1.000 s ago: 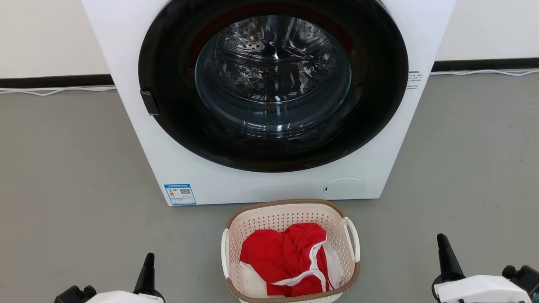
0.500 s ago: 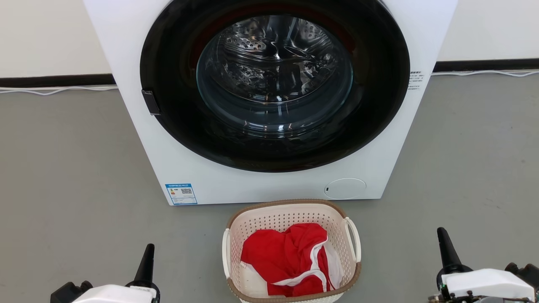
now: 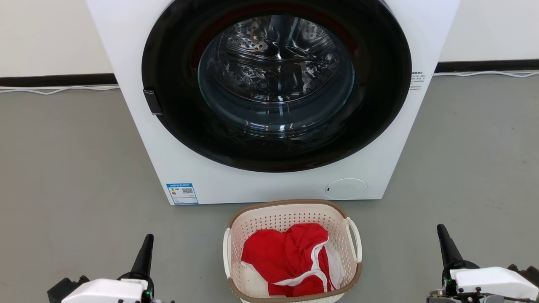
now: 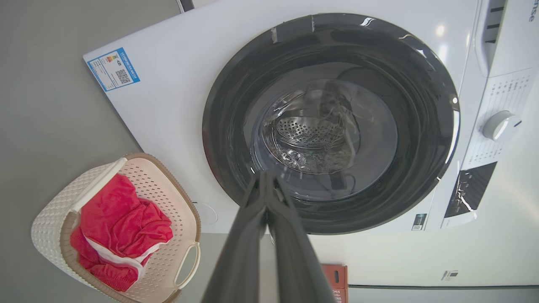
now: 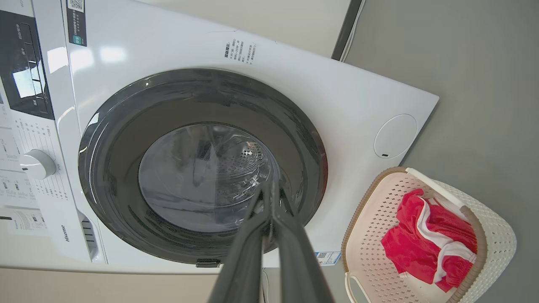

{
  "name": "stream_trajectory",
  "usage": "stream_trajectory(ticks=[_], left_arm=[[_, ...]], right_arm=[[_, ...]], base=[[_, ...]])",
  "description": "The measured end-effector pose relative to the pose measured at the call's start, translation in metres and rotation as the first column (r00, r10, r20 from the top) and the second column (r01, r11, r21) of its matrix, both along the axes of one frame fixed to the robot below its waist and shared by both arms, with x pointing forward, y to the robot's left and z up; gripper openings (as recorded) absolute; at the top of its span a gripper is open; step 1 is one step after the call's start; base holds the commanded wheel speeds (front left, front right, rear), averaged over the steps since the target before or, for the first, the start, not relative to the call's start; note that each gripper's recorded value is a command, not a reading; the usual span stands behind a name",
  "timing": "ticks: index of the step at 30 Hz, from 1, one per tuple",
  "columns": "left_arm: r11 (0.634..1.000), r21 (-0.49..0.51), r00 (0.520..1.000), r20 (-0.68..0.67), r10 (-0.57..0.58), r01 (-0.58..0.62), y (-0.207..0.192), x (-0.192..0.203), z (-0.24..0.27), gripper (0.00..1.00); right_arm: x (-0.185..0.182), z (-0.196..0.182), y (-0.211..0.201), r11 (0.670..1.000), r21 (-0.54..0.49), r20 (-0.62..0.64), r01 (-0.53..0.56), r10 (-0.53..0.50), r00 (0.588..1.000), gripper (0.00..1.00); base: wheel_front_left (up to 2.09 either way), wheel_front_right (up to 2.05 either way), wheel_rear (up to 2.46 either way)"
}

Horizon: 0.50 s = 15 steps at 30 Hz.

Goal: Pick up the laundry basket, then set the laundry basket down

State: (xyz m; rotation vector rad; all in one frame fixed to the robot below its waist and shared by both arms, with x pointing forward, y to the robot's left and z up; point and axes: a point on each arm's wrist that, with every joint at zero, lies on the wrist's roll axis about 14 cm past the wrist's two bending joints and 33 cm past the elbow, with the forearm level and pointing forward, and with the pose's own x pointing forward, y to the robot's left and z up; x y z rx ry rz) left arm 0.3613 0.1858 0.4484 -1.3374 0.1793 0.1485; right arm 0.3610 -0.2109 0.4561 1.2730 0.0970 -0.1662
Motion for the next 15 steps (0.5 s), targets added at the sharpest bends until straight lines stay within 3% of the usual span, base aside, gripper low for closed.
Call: stream_trajectory(ticks=[15], left_arm=[[0.991, -0.137, 0.998, 0.056, 0.008, 0.000, 0.000, 0.006, 0.013, 0.00]], right_arm=[[0.008, 0.011, 0.003, 0.985, 0.174, 0.045, 0.000, -0.008, 0.999, 0.00]], base=[[0.00, 0.00, 0.00]])
